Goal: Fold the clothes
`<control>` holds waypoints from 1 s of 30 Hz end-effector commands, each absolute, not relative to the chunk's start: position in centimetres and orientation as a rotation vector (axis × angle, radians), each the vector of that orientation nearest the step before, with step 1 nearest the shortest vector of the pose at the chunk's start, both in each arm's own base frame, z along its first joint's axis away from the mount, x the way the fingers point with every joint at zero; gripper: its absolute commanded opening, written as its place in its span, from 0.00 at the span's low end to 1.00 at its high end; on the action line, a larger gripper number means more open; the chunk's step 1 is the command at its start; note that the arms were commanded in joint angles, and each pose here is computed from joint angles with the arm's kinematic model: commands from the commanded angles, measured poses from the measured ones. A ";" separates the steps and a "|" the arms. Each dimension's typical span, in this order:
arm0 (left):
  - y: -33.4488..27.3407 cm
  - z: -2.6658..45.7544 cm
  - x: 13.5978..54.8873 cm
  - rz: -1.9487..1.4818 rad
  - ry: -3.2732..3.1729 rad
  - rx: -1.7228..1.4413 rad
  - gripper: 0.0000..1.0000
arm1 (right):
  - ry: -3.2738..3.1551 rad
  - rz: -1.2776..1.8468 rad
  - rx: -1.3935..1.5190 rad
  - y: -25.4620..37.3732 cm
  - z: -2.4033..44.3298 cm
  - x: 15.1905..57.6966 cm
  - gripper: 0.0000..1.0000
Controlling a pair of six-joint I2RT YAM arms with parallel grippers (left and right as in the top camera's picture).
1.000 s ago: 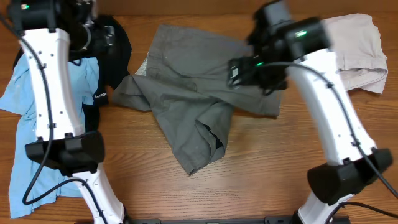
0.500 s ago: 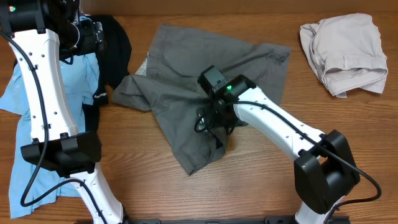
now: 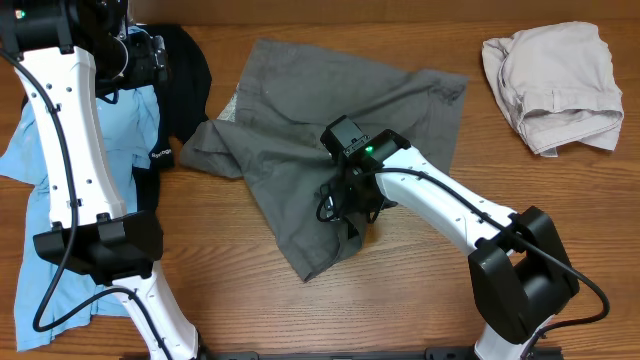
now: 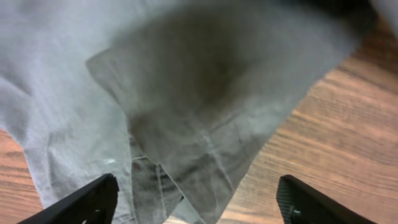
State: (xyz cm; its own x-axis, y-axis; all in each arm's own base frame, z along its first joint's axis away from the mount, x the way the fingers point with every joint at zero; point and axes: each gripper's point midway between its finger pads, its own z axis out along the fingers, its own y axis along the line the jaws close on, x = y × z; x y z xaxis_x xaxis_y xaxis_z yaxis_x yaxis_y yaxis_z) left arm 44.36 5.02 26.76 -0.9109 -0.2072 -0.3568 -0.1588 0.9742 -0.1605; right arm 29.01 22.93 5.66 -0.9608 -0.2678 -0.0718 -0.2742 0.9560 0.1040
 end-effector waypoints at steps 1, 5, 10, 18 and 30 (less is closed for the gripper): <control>4.6 27.1 44.3 -0.188 2.728 -0.258 0.82 | 3.018 0.242 -0.545 23.9 5.6 29.0 0.81; 4.5 26.3 44.4 -0.193 2.746 -0.265 0.82 | 2.997 0.254 -0.610 24.2 6.2 29.2 0.80; 4.5 25.1 44.2 -0.197 2.784 -0.273 0.82 | 2.937 0.119 -0.840 23.0 5.6 29.8 0.81; 4.5 25.1 44.1 -0.197 2.785 -0.274 0.81 | 2.941 0.000 -0.929 22.6 1.7 30.9 0.77; 4.4 24.9 43.8 -0.199 2.800 -0.275 0.81 | 3.131 -0.043 0.220 15.8 9.6 31.6 0.04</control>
State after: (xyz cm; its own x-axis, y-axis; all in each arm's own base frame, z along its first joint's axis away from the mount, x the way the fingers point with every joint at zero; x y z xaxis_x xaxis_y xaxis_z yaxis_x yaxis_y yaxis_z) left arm 44.23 4.92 24.16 -0.9330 -0.2123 -0.2907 -0.1708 0.9720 -0.1617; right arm 31.07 17.03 6.46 -0.9942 -0.0984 0.0425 -0.1011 0.9926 -0.0668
